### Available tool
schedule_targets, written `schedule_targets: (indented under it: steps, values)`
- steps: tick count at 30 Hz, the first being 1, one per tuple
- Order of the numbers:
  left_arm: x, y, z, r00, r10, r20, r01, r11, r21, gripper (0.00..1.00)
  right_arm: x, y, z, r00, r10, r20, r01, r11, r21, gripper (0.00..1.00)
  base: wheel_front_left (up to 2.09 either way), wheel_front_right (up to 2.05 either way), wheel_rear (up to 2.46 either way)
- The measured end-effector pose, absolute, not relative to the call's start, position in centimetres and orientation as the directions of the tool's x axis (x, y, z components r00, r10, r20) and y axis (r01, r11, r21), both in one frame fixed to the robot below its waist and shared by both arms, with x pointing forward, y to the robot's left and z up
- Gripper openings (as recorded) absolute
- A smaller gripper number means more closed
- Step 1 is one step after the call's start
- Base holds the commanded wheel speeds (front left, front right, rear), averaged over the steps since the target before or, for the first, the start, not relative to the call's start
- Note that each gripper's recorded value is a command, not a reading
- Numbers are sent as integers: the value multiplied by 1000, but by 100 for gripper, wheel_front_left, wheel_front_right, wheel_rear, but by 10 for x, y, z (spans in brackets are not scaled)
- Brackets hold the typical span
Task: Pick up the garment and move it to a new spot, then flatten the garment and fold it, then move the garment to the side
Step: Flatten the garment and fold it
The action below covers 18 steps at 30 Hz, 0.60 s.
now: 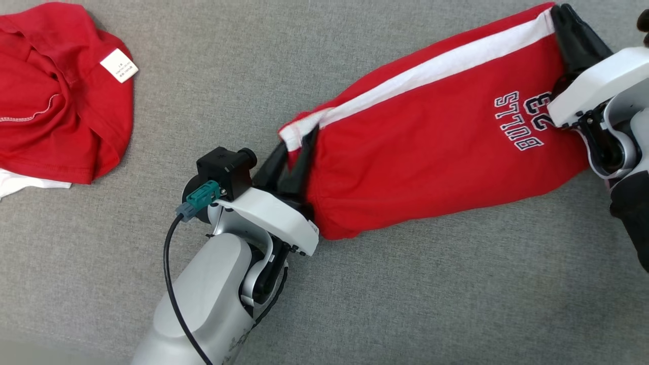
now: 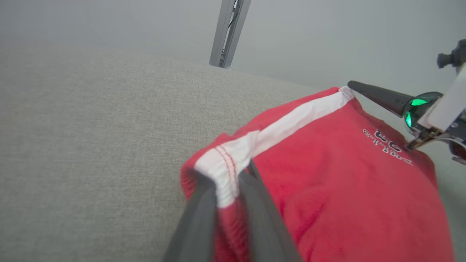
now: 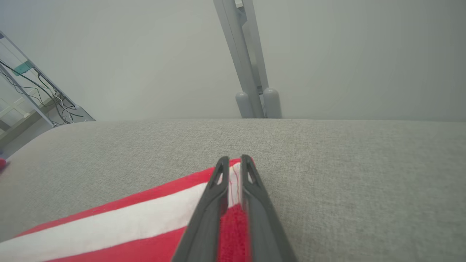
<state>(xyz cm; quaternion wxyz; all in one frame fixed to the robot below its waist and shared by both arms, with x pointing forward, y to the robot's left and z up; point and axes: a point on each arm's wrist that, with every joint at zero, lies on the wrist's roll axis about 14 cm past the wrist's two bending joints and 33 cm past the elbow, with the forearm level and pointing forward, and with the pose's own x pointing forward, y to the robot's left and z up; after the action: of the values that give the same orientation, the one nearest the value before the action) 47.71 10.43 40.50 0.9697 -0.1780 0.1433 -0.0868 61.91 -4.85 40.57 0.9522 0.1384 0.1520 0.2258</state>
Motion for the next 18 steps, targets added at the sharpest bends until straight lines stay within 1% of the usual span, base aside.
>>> schedule_targets:
  steps: [5,14,18]
  values:
    - [473,109,410,953,-187,-238,92,928,-361,100,608,-54,417,864,469,-186,-396,859,324,100,0,0,0]
    - [463,149,434,984,-39,-173,-15,955,-297,100,577,-80,439,892,434,-121,-391,879,271,100,0,0,0]
    - [459,163,448,990,-1,-139,-35,966,-255,100,563,-88,467,913,407,-32,-385,884,265,100,0,0,0]
